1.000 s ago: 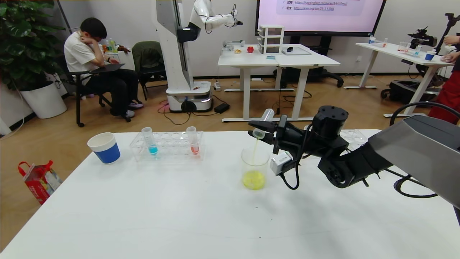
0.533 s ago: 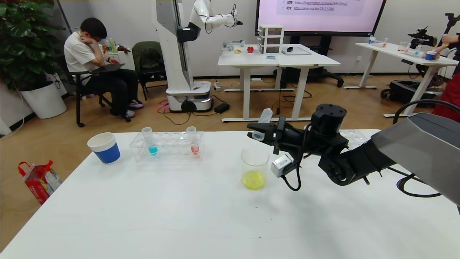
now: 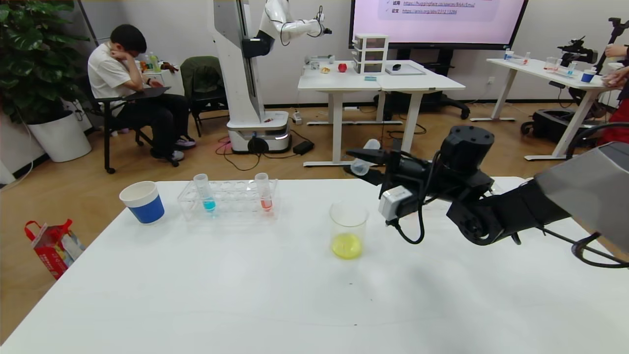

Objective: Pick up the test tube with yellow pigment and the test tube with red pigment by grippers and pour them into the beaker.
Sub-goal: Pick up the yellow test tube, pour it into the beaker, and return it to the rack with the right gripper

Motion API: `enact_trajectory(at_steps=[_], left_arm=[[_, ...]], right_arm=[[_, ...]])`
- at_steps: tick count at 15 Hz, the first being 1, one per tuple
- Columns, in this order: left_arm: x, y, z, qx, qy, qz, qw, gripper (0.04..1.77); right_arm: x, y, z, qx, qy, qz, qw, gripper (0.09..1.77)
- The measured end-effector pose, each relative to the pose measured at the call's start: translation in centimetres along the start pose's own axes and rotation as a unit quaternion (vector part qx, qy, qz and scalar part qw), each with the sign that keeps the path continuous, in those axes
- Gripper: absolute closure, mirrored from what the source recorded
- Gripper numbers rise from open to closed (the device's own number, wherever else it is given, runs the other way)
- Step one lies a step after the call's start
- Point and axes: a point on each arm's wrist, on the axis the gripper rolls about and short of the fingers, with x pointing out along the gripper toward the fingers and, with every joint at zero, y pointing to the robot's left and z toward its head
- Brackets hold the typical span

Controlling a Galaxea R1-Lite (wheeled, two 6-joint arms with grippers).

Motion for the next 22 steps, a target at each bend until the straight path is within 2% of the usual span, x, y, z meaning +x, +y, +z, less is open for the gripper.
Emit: enact_trajectory(at_steps=[1,3,5,6,7,8,9,11,13,14,15,17,20,22], left_arm=[[0.0,0.0,0.0,0.000,0.000,0.000,1.0000,0.06],[0.0,0.0,0.0,0.000,0.000,0.000,1.0000,0.06],[0.0,0.0,0.0,0.000,0.000,0.000,1.0000,0.06],[0.0,0.0,0.0,0.000,0.000,0.000,1.0000,0.06],[0.0,0.0,0.0,0.000,0.000,0.000,1.0000,0.06],[0.0,0.0,0.0,0.000,0.000,-0.001,1.0000,0.06],[0.0,0.0,0.0,0.000,0.000,0.000,1.0000,0.06],[0.0,0.0,0.0,0.000,0.000,0.000,1.0000,0.06],[0.0,0.0,0.0,0.000,0.000,-0.001,1.0000,0.06],[0.0,0.0,0.0,0.000,0.000,-0.001,1.0000,0.06],[0.0,0.0,0.0,0.000,0.000,-0.001,1.0000,0.06],[0.0,0.0,0.0,0.000,0.000,0.000,1.0000,0.06],[0.0,0.0,0.0,0.000,0.000,-0.001,1.0000,0.06],[0.0,0.0,0.0,0.000,0.000,0.000,1.0000,0.06]], right_arm=[[-0.3,-1.0,0.3,0.042,0.007,-0.008,0.999,1.35],[-0.8,-2.7,0.9,0.124,0.060,-0.045,0.989,1.35],[-1.2,-4.3,1.6,0.210,0.090,-0.110,0.967,1.35],[-1.4,-4.9,1.9,0.260,0.102,-0.154,0.948,1.35],[-1.6,-5.3,2.1,0.315,0.123,-0.201,0.919,1.35],[-1.8,-5.3,2.2,0.357,0.144,-0.236,0.892,1.35],[-2.1,-5.1,2.2,0.390,0.162,-0.255,0.870,1.35],[-3.1,-4.0,2.3,0.450,0.198,-0.260,0.831,1.35],[-4.1,-2.9,2.9,0.520,0.234,-0.256,0.781,1.35],[-4.7,-2.6,3.1,0.542,0.249,-0.253,0.762,1.35],[-5.3,-2.4,3.3,0.556,0.261,-0.247,0.749,1.35],[-6.3,-2.6,3.5,0.564,0.280,-0.239,0.739,1.35],[-8.1,-3.5,2.7,0.585,0.284,-0.267,0.711,1.35],[-10.6,-4.0,1.2,0.580,0.300,-0.287,0.701,1.35]])
